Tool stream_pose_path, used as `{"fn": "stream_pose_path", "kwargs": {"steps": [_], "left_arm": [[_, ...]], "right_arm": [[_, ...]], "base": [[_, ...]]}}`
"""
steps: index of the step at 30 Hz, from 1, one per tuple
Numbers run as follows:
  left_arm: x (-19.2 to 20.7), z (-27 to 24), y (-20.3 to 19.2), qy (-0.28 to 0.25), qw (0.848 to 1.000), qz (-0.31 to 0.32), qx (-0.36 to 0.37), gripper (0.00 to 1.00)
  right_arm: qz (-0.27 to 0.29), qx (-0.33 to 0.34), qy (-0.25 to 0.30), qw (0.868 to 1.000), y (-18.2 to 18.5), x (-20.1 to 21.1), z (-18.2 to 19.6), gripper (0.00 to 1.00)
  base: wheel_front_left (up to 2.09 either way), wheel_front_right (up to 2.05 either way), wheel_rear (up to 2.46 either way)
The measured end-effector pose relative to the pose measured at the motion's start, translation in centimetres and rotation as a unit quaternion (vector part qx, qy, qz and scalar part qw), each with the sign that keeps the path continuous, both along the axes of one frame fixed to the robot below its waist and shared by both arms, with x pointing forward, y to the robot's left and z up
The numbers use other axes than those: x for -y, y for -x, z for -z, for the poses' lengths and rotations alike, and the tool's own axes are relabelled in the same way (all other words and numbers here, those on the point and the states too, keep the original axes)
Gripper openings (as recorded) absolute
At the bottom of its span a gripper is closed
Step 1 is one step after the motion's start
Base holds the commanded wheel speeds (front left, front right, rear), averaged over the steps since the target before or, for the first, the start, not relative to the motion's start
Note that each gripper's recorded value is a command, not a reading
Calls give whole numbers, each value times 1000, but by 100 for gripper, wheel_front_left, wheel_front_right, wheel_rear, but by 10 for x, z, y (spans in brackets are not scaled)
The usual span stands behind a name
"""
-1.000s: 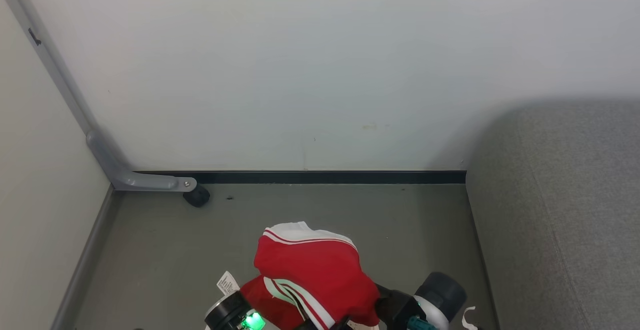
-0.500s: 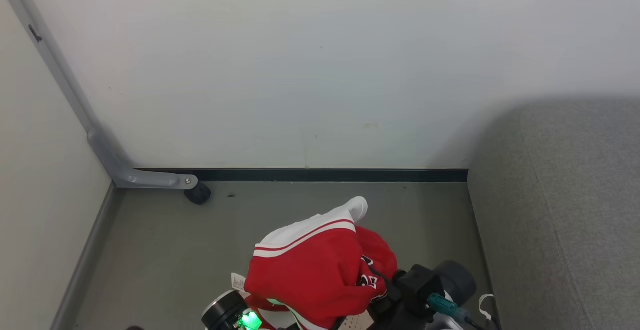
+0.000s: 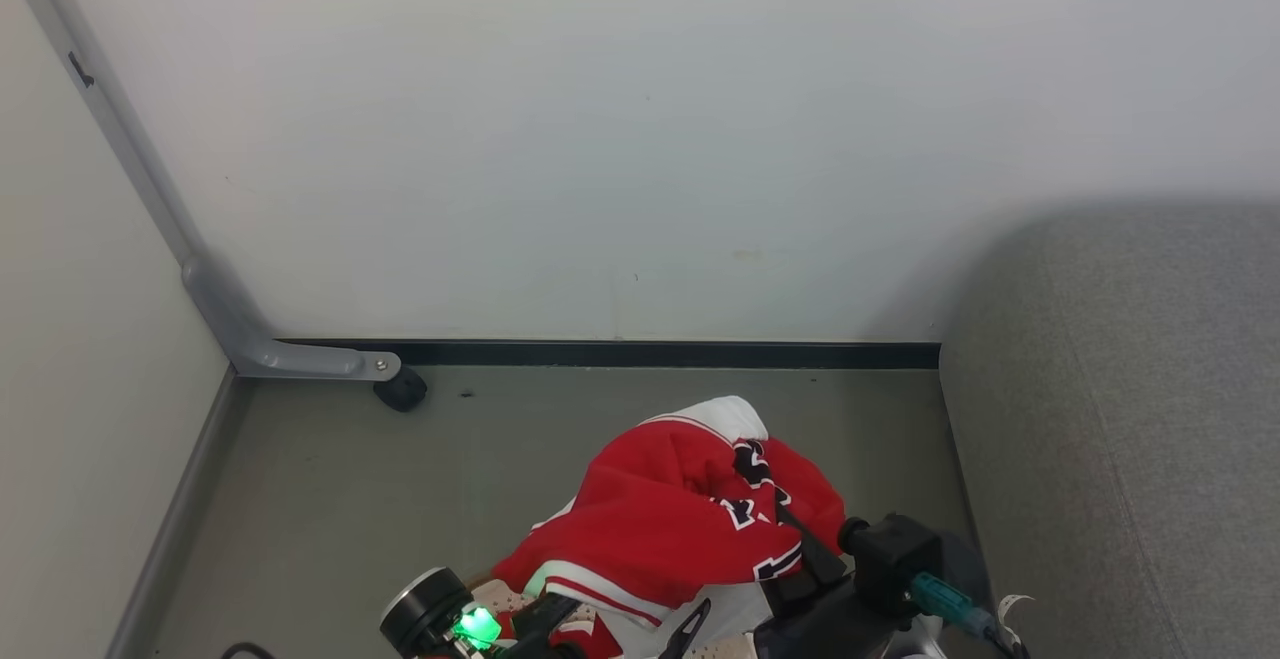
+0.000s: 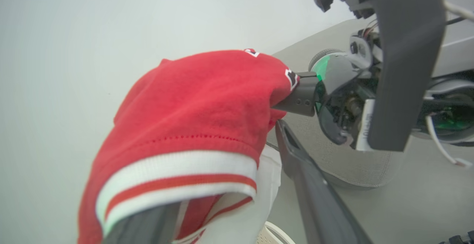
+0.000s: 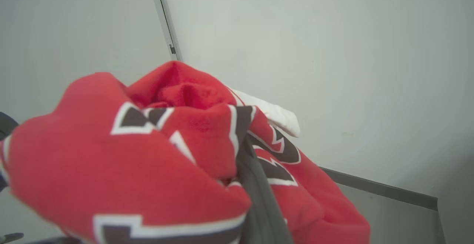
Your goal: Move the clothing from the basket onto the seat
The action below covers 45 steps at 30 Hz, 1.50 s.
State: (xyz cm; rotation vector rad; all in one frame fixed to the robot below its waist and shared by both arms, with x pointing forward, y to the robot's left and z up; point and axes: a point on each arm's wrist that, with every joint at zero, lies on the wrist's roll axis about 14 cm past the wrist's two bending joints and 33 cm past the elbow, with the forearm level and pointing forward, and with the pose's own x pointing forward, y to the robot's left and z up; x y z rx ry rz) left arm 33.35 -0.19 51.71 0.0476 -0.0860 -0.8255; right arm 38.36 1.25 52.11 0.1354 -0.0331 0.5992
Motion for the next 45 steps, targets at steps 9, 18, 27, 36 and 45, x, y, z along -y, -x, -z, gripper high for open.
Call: {"fn": "stream_pose_path", "kwargs": {"steps": [9, 18, 27, 36, 45], "left_arm": [[-7, 3, -5, -2, 1000, -14, -4, 100], [-26, 14, -16, 1, 998, -54, -28, 100], [-65, 36, -32, 1, 987, -144, -66, 100], [-86, 52, -36, 18, 974, -203, -99, 100], [-85, 59, -35, 25, 971, -208, -115, 100]], "right_arm": [[34, 17, -23, 999, -11, 15, -18, 0], [68, 21, -30, 997, -19, 34, -22, 0], [90, 30, -35, 995, -23, 47, -27, 0], [122, 19, -39, 992, -20, 68, -17, 0], [170, 24, -54, 984, -21, 100, -22, 0]], "base": [[0, 0, 0], [0, 0, 0], [0, 0, 0], [0, 0, 0], [0, 0, 0]]}}
